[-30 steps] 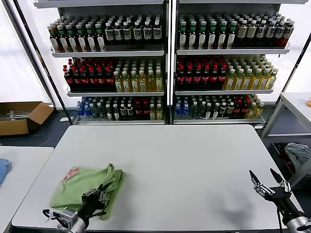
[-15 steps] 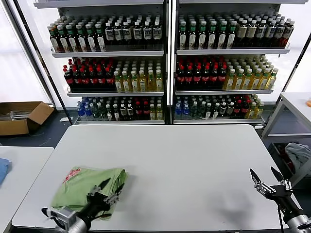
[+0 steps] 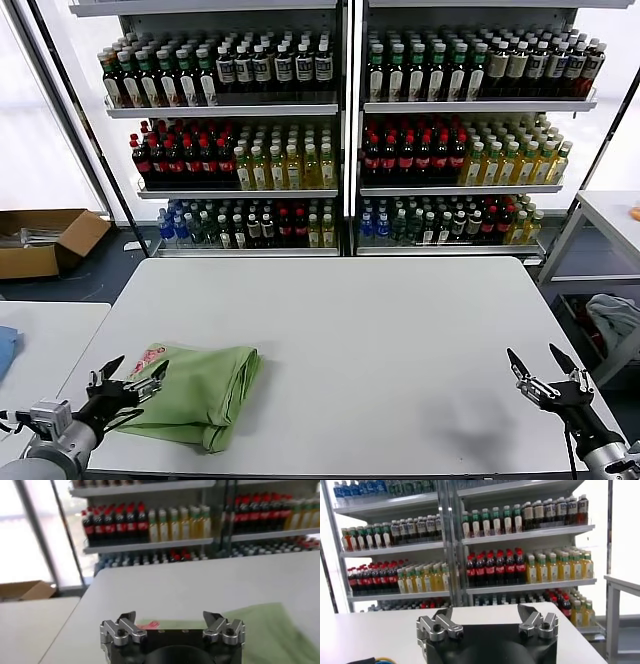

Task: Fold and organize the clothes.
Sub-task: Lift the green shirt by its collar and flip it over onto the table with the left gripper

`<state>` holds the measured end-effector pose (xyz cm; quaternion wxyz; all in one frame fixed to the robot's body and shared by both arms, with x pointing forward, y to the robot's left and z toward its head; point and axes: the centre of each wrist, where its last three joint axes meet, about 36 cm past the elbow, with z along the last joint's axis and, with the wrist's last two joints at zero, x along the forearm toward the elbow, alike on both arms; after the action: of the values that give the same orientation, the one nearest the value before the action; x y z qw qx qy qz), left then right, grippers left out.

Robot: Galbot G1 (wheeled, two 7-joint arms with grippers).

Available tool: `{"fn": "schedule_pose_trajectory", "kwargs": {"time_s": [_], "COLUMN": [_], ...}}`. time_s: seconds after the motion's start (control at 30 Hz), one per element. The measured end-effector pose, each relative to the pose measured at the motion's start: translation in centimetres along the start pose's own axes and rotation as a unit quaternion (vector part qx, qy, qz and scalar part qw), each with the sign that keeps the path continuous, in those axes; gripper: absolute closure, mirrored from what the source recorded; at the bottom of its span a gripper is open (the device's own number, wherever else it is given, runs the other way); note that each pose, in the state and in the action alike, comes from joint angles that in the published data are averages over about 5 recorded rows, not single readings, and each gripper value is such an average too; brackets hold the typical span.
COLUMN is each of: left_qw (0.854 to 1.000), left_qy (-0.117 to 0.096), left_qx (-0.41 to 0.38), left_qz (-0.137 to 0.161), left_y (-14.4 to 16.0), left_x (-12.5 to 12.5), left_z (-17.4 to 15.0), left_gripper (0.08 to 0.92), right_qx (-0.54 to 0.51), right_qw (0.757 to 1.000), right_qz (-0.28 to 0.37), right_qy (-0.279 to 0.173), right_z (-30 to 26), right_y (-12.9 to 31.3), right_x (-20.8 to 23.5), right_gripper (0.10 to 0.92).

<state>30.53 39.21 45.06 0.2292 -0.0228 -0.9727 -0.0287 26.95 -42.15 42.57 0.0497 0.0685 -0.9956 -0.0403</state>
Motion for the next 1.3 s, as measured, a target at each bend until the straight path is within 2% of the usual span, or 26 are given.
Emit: {"fn": "schedule_pose_trajectory", "kwargs": {"time_s": [0.17, 0.63, 0.73, 1.0, 1.3], "left_qw": [1.0, 0.998, 0.998, 0.998, 0.997], "left_qy": [0.02, 0.05, 0.052, 0.05, 0.036], "left_qx": [0.018, 0.038, 0.04, 0.047, 0.061], "left_qz": [-0.013, -0.009, -0.011, -0.012, -0.014], "left_y": [0.7, 0.8, 1.2, 1.2, 1.0], "left_x": [-1.1, -3.9, -4.2, -4.2, -3.8], "left_z": [1.4, 3.1, 3.3, 3.8, 3.9], "left_gripper": [0.177, 0.185, 0.242, 0.475, 0.735], "right_qx": [0.0, 0.002, 0.002, 0.001, -0.001], "right_qw": [1.0, 1.0, 1.0, 1.0, 1.0], "right_qz": [0.0, 0.001, 0.001, -0.002, -0.004], "right_qy": [0.002, 0.003, 0.003, 0.0, -0.001], "right_z": [0.0, 0.0, -0.1, -0.2, -0.3], "right_y": [0.0, -0.2, -0.2, 0.0, 0.2], "right_x": [0.1, 0.4, 0.4, 0.1, -0.1], "right_gripper": [0.2, 0.2, 0.2, 0.2, 0.2]}}
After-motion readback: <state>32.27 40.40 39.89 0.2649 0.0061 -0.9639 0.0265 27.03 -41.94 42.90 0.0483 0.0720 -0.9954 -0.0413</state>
